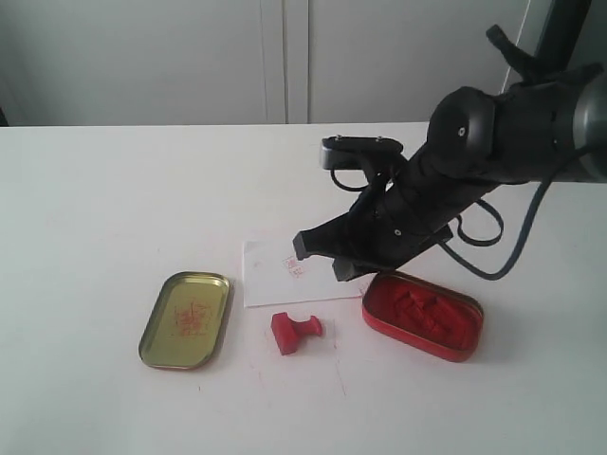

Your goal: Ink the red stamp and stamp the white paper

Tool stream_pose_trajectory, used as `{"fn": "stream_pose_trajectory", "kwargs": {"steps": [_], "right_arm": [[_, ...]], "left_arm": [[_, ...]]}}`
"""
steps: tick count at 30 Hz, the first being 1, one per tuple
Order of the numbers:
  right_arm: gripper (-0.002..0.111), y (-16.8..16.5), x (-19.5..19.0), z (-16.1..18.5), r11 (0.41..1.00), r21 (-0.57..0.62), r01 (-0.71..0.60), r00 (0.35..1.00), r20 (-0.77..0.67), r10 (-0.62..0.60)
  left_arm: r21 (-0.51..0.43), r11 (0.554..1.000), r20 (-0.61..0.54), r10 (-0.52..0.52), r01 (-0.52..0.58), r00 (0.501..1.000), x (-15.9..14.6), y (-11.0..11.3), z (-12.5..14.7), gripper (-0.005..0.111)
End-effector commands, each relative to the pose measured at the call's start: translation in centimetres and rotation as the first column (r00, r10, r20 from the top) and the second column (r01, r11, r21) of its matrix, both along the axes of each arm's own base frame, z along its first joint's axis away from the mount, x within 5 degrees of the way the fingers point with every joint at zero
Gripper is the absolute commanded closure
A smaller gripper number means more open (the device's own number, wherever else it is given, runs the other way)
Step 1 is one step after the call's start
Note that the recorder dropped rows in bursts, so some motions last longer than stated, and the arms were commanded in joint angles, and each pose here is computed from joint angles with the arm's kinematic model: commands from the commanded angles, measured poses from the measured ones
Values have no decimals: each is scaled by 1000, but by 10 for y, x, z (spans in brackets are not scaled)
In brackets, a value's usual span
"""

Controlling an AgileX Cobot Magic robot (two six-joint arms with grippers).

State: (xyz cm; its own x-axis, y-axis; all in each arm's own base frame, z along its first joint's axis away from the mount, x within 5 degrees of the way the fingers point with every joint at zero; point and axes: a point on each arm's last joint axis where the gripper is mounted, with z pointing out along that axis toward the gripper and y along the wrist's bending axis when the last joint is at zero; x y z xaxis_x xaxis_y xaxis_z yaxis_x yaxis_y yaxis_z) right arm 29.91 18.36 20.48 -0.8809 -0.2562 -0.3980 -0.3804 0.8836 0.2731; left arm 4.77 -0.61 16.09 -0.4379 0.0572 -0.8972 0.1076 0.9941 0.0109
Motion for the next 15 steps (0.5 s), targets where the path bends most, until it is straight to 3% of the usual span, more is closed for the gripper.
{"fn": "stream_pose_trajectory", "kwargs": {"steps": [1,15], "right_arm": [[108,-19,2,8,998,-34,46,999,-3,-46],[108,-90,18,10,975,-108,194,975,-85,-203]], "left_arm": [[0,1000,-22,0,0,1000,-1,0,-4,107],[0,1000,-22,0,0,1000,-1,0,-4,107]]}}
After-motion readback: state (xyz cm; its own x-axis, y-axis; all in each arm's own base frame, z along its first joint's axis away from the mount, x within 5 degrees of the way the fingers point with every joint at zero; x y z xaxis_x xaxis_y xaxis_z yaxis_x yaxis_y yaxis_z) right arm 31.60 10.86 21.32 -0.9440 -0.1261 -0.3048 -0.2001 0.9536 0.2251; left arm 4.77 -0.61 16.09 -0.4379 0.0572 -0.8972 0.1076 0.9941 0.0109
